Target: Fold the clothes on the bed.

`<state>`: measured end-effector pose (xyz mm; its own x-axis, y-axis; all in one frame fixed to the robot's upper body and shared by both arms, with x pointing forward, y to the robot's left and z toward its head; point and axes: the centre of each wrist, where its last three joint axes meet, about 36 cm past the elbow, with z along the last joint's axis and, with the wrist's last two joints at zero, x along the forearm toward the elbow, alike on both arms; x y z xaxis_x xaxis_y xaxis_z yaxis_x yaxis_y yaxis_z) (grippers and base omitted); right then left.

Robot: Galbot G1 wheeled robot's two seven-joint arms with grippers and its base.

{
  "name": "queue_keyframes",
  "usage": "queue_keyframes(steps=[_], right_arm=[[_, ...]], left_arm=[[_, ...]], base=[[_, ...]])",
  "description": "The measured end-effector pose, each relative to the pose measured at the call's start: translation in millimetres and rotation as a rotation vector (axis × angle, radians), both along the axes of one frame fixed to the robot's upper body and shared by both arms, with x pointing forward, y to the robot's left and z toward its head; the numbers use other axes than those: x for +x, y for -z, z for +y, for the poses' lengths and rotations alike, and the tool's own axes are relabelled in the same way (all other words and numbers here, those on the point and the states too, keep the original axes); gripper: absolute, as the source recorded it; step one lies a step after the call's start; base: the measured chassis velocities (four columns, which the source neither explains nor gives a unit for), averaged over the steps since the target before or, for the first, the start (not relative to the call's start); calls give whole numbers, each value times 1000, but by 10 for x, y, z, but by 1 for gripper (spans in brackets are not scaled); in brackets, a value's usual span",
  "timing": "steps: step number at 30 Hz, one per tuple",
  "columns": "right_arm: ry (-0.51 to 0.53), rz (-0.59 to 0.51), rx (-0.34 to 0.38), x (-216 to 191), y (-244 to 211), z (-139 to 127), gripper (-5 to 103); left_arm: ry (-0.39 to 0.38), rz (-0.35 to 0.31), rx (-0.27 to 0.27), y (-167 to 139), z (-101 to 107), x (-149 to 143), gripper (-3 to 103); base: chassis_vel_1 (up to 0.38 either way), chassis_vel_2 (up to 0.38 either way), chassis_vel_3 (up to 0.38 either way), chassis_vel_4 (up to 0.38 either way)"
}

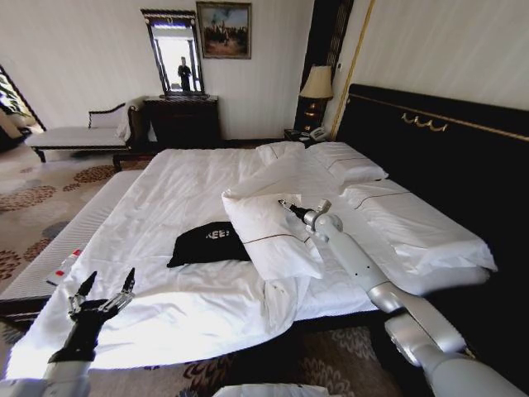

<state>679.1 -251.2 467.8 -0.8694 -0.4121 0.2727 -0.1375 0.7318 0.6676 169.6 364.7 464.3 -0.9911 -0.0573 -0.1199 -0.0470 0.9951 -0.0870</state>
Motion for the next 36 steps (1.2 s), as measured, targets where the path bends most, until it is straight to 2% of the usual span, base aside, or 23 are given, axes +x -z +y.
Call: queue_keyframes(steps=[7, 12, 19, 21, 22, 26, 27, 29, 32, 35, 36], right_arm=[[-30, -32, 7, 195, -184, 288, 100], [-64, -20, -43, 204, -137, 409, 100], [-93, -10, -58, 202, -86, 472, 101], [-114, -26, -51, 189, -63, 467, 91], [-114, -26, -51, 189, -63, 467, 91], [-154, -82, -45, 153, -63, 403, 70], [-154, -82, -45, 153, -63, 403, 70], [-168, -97, -56, 129, -33, 380, 59], [-173, -107, -57, 110, -20, 367, 54], [-177, -129, -47, 84, -10, 331, 37], [-177, -129, -47, 84, -10, 331, 37]], left_arm=[[0, 5, 3, 33, 27, 11, 100], [-7, 5, 5, 50, 75, 10, 100], [-12, 8, 6, 85, 100, 6, 100], [-15, 9, 6, 101, 123, 9, 100], [-15, 9, 6, 101, 123, 9, 100], [-18, 6, 3, 110, 143, 18, 100], [-18, 6, 3, 110, 143, 18, 100], [-18, 5, 2, 111, 141, 22, 100], [-16, 3, 0, 110, 132, 25, 100], [-15, 1, 0, 104, 126, 28, 100], [-15, 1, 0, 104, 126, 28, 100]], base=[[0, 0, 0, 0], [0, 0, 0, 0], [0, 0, 0, 0], [0, 0, 0, 0], [0, 0, 0, 0], [0, 0, 0, 0], [0, 0, 0, 0], [0, 0, 0, 0], [0, 0, 0, 0], [0, 0, 0, 0], [0, 0, 0, 0]])
